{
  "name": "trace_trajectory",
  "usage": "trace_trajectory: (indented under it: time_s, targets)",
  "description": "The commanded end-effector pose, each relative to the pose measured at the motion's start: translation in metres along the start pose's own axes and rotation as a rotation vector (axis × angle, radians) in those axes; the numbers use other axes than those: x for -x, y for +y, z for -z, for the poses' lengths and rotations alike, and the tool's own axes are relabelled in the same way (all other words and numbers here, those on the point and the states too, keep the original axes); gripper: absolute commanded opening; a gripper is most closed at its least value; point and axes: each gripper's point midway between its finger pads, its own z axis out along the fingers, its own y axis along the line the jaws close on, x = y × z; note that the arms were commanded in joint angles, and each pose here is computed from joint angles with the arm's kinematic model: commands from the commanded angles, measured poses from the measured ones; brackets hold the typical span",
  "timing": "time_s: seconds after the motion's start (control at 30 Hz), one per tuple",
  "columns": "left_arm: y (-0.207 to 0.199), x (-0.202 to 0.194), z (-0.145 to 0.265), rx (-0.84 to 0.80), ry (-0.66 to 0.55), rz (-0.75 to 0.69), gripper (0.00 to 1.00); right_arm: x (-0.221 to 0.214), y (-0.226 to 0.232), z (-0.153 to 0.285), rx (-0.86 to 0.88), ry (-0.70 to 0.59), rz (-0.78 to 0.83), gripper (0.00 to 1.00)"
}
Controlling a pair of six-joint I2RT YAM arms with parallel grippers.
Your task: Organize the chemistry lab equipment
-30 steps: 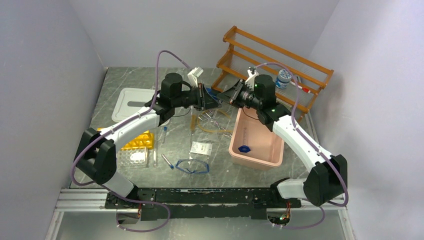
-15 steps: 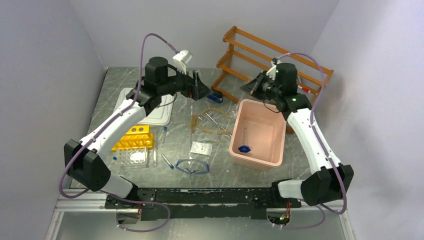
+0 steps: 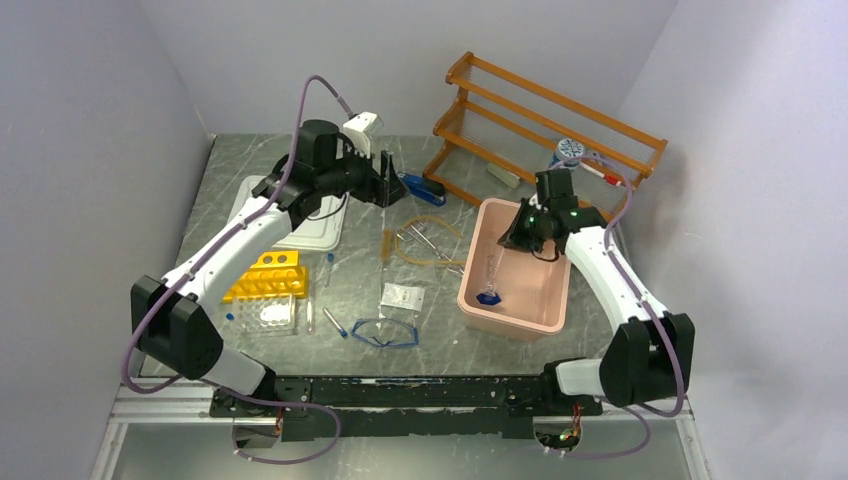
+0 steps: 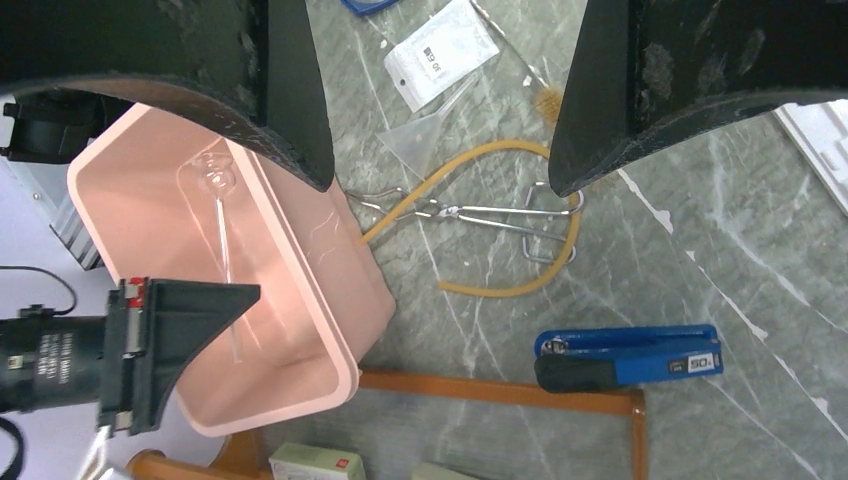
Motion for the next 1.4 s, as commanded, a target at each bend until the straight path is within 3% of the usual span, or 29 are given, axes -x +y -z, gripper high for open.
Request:
trace_trajectory:
  time_s: [0.0, 0.47, 0.67, 0.87, 1.1, 1.37]
  targets:
    - [0.000, -0.009, -0.008, -0.023, 0.018, 0.020, 0.82, -0.012, 0.005, -0.028, 0.053, 0.038, -0.032, 0.00]
    - [0.003, -0.016, -0.026, -0.049, 0.029, 0.048, 0.82, -0.046, -0.002, -0.103, -0.052, 0.089, 0.016, 0.05]
    - [0.008, -0.019, -0.026, -0.022, 0.038, 0.051, 0.82, -0.047, -0.006, -0.108, -0.076, 0.068, -0.005, 0.19]
    - [0.013, -0.019, -0.026, 0.009, 0.039, 0.057, 0.82, -0.031, -0.005, -0.093, -0.106, 0.001, -0.024, 0.27]
    - [0.019, -0.022, -0.023, 0.044, 0.031, 0.066, 0.81, -0.004, 0.008, -0.055, -0.089, -0.101, -0.036, 0.28]
    - [0.044, -0.043, -0.016, 0.202, 0.042, 0.153, 0.80, 0.023, 0.067, -0.009, 0.065, -0.197, 0.132, 0.32]
